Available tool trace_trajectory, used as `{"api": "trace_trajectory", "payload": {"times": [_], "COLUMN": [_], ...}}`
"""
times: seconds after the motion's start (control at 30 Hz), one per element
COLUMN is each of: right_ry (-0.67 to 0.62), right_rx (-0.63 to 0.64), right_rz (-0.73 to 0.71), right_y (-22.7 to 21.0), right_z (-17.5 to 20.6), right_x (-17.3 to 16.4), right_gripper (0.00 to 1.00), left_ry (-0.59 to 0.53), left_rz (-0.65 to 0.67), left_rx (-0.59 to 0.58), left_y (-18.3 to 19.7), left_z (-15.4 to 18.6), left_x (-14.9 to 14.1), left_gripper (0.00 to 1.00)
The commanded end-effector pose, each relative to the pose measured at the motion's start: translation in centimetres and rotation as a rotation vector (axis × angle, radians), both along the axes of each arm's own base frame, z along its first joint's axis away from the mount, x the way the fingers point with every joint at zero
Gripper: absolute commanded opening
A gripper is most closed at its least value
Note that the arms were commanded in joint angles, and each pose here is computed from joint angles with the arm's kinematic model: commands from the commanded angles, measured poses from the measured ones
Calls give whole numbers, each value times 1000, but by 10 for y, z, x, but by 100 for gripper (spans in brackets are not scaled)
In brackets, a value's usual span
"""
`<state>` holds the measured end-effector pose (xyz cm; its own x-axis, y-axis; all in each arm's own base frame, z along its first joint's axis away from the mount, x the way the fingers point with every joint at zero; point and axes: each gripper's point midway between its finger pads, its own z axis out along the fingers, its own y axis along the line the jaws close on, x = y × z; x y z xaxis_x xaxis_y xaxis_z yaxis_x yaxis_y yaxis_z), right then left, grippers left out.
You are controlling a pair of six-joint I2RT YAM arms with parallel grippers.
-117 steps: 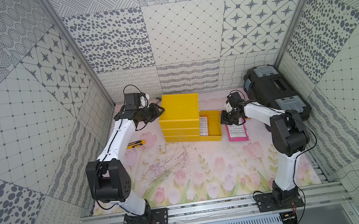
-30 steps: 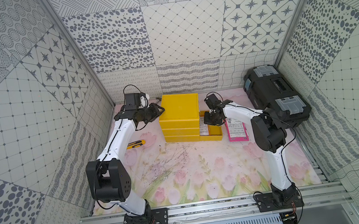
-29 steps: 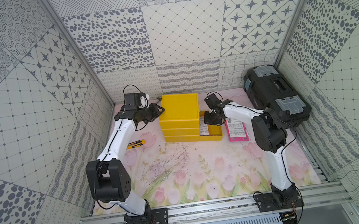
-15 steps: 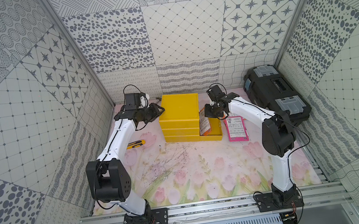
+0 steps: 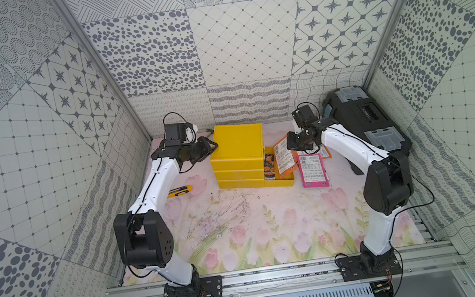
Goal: Take the seed bags out of the drawer
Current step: Pick up the seed packet from the drawer, then place the seed packet at the center of the board.
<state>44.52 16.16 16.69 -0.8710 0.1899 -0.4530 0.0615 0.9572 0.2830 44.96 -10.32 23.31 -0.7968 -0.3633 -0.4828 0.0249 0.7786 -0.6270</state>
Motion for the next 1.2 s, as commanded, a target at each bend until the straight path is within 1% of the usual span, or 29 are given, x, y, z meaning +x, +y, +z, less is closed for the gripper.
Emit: {"api": "trace_trajectory", "payload": {"times": [0.0, 0.17, 0.5, 0.6, 0.83, 0.93, 0.97, 1.1, 1.17], "right_ry": [-31, -36, 1, 31, 125, 152, 157, 157, 136], "right_rx": [-2, 2, -9, -21, -52, -75, -96, -163, -167], "right_rz": [-12, -61, -133, -145, -154, -167, -179, -218, -224], "right_y": [-21, -55, -107, -118, -126, -131, -135, -149, -148], "right_z": [14, 19, 5, -8, -50, -63, -66, -69, -61], "right_x": [-5, -12, -23, -25, -27, -28, -29, -30, -30], "right_gripper": [0, 0, 0, 0, 0, 0, 1, 29, 34], "left_ry": [116, 116, 115, 117, 116, 115, 116, 115, 115], "left_rz": [31, 32, 28, 28, 29, 28, 27, 27, 29], "left_rx": [34, 34, 31, 32, 31, 31, 31, 30, 31], "left_y": [10, 11, 9, 9, 9, 9, 9, 9, 9], "left_z": [-26, -26, -25, -26, -25, -25, -26, -25, -25], "left_x": [-14, -15, -15, -15, -15, -15, -15, -15, -15], "left_gripper": [38, 38, 38, 38, 38, 38, 38, 38, 38]}}
